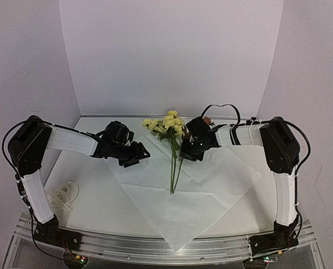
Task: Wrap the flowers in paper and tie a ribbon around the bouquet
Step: Place the fake flower on the flattened wrapping paper.
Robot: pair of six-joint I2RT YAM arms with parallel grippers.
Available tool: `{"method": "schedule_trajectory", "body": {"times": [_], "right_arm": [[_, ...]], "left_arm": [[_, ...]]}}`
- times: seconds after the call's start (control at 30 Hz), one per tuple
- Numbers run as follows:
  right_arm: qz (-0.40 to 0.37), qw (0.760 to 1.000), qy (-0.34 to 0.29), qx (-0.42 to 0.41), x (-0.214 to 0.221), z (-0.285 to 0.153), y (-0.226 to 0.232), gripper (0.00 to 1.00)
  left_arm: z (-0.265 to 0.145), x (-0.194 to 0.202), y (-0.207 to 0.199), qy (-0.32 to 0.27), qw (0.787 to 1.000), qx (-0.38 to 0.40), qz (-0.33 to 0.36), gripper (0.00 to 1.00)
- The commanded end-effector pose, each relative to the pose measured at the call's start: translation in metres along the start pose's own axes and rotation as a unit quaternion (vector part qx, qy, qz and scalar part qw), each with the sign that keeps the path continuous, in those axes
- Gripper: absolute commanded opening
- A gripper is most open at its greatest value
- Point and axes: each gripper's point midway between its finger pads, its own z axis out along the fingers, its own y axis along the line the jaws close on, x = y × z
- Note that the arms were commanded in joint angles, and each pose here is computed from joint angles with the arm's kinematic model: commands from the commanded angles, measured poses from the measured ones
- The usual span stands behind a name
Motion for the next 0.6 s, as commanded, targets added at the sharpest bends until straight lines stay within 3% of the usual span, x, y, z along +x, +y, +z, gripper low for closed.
{"method": "schedule_trajectory", "body": {"times": [0.0,0.1,0.37,0.57], "right_arm": [[-0.004,0.999,-0.022,-0.031,-0.015,-0.013,0.027,0.24],[-0.012,0.999,-0.022,-0.028,-0.016,-0.015,0.028,0.30],[-0.028,0.999,-0.033,0.013,-0.019,-0.043,0.014,0.57],[0.009,0.997,-0.047,0.059,-0.035,-0.055,-0.021,0.64]], "left_arm": [[0.001,-0.015,-0.018,-0.014,0.999,0.029,0.005,0.66],[0.002,-0.014,-0.018,-0.012,0.999,0.032,0.004,0.66],[0.001,-0.013,-0.022,-0.008,0.999,0.041,0.011,0.67],[0.004,-0.013,-0.023,-0.004,0.999,0.044,0.013,0.67]]}}
